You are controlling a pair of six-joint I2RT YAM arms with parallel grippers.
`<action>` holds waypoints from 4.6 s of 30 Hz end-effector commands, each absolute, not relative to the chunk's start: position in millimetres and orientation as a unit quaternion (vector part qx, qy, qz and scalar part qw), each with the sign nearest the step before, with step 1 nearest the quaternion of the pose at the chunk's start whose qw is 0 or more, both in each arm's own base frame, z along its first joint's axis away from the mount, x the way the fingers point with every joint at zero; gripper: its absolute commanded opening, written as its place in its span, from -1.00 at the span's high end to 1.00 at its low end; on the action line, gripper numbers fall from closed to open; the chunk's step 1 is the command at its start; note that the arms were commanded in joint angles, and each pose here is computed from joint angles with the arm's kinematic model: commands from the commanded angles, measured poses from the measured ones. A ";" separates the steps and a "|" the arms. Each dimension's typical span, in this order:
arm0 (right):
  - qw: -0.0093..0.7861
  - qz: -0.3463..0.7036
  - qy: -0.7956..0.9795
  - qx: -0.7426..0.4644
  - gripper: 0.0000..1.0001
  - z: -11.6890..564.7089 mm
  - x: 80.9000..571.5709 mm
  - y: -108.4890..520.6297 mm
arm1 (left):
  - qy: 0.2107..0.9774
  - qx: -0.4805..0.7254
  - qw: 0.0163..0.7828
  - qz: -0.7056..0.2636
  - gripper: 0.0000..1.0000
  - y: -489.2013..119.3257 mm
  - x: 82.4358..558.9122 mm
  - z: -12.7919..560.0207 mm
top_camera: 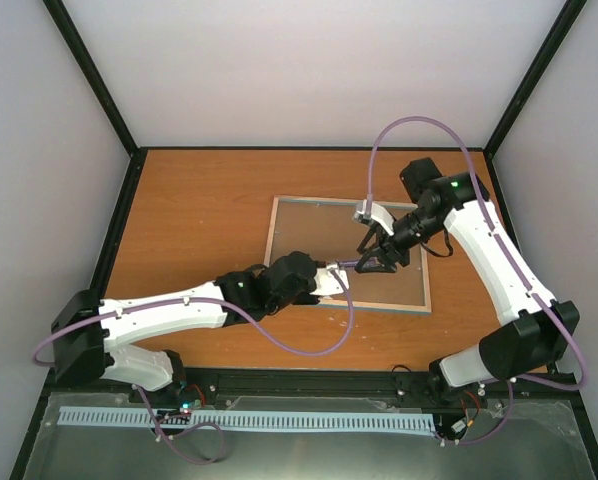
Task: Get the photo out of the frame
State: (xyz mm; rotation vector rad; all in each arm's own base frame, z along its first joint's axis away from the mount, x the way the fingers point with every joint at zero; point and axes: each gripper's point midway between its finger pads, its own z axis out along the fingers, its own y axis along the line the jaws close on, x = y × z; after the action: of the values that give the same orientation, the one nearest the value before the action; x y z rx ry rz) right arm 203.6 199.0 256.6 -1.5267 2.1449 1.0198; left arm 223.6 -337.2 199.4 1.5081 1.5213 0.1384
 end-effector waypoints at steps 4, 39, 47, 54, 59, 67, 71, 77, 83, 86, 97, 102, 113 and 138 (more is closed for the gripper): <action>0.211 0.384 0.736 -0.516 -0.31 278.3 208.2 209.8 | 0.683 0.491 0.532 -0.092 0.99 -345.7 228.1 234.8; 0.236 0.426 0.740 -0.465 0.15 271.5 223.7 226.2 | 0.688 0.469 0.539 -0.124 0.99 -350.1 236.2 247.2; 0.232 0.428 0.747 -0.452 0.25 265.1 231.2 228.5 | 0.690 0.473 0.533 -0.124 0.99 -352.4 236.4 245.5; 0.221 0.435 0.749 -0.449 0.50 259.0 231.4 229.6 | 0.692 0.472 0.532 -0.124 0.98 -353.0 237.1 243.9; 0.219 0.434 0.750 -0.450 0.76 257.5 231.0 229.1 | 0.716 0.430 0.540 -0.107 0.85 -342.7 248.9 242.9; 0.256 0.377 0.794 -0.402 0.95 242.2 267.9 214.2 | 0.890 0.083 0.428 -0.135 -0.37 -238.6 306.6 178.9; 0.325 0.304 0.822 -0.355 0.94 234.8 297.4 197.5 | 0.935 -0.015 0.318 -0.159 -0.32 -206.7 310.0 120.6; 0.339 0.283 0.835 -0.329 0.94 223.4 307.2 191.2 | 0.950 -0.051 0.260 -0.167 -0.13 -199.2 318.6 77.1; 0.306 0.302 0.833 -0.349 0.94 208.8 292.6 194.7 | 0.956 -0.045 0.248 -0.148 -0.07 -199.3 346.3 55.3; 0.299 0.311 0.830 -0.355 0.95 208.1 285.4 195.7 | 0.960 -0.049 0.247 -0.121 -0.02 -196.5 357.0 45.8; 0.288 0.317 0.834 -0.347 0.95 194.8 278.9 194.8 | 0.964 -0.034 0.248 -0.087 0.60 -197.3 375.2 25.7; 0.279 0.327 0.832 -0.352 0.94 193.8 285.3 200.5 | 0.965 -0.011 0.240 -0.108 0.81 -198.8 353.4 19.7; 0.243 0.346 0.821 -0.384 0.94 177.9 295.9 239.7 | 0.971 -0.011 0.205 -0.118 0.92 -199.7 285.9 9.0; 0.172 0.311 0.830 -0.429 0.95 141.6 301.2 322.4 | 0.966 -0.043 0.211 -0.141 0.98 -189.5 257.7 15.9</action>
State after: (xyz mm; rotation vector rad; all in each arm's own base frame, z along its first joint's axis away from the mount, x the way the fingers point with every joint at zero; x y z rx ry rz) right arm 297.2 316.6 141.6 -1.2197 2.3496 0.8978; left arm 265.7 -188.6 23.3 -0.0835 2.6588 -0.3674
